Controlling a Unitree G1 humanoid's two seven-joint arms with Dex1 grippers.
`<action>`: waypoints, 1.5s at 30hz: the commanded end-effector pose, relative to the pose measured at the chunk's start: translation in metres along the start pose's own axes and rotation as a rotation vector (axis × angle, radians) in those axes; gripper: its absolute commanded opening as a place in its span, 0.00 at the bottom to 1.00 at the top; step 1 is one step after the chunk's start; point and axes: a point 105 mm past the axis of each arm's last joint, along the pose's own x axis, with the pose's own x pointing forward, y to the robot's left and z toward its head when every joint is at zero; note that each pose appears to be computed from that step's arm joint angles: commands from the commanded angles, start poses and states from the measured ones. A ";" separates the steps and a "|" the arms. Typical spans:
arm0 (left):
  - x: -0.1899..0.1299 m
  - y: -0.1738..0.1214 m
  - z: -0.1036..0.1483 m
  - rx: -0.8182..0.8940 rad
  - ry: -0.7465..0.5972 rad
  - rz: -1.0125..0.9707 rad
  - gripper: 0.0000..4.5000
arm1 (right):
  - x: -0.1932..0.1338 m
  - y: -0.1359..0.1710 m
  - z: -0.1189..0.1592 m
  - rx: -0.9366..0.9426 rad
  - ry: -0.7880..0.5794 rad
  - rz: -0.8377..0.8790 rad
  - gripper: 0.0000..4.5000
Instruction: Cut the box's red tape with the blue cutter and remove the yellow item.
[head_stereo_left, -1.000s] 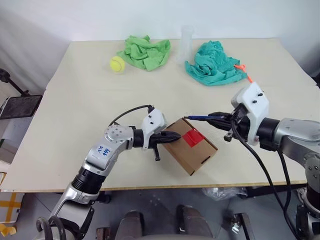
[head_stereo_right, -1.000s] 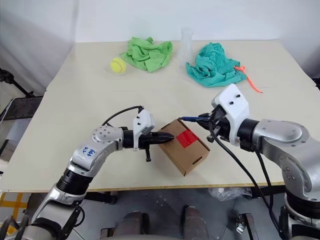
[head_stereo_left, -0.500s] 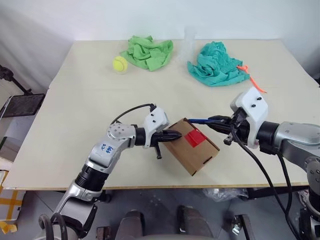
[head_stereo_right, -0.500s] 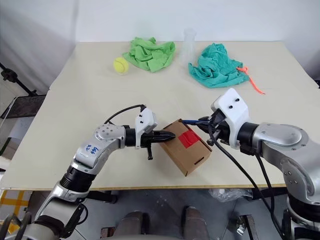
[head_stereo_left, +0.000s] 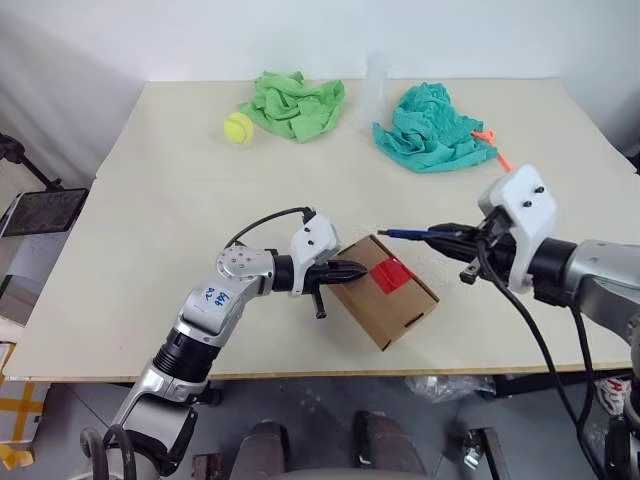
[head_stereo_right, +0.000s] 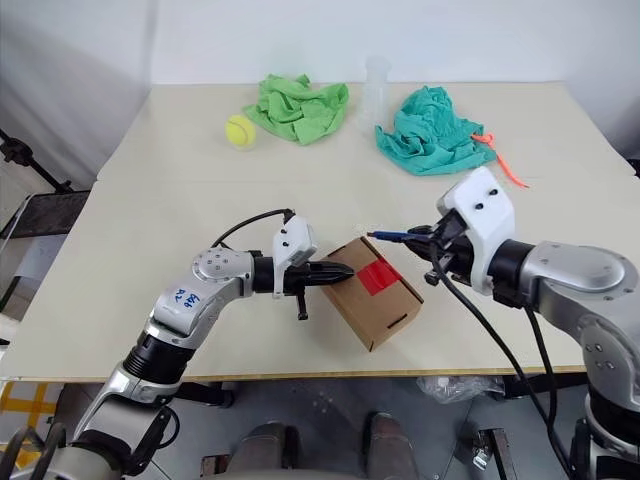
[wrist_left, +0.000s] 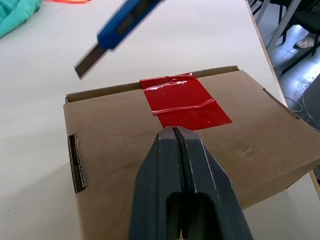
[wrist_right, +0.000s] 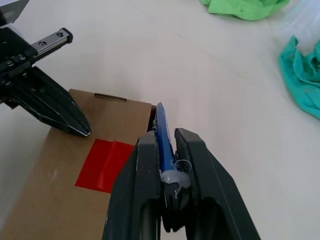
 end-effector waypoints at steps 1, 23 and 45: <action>0.002 -0.001 0.009 0.034 -0.020 -0.010 0.00 | -0.005 0.000 0.002 -0.021 -0.009 -0.015 0.04; 0.004 0.000 0.009 0.040 0.006 0.001 0.00 | -0.010 0.009 -0.025 0.038 0.142 0.034 0.04; 0.019 -0.025 -0.022 -0.010 0.392 -0.009 0.00 | -0.007 0.013 -0.017 0.042 0.311 0.123 0.04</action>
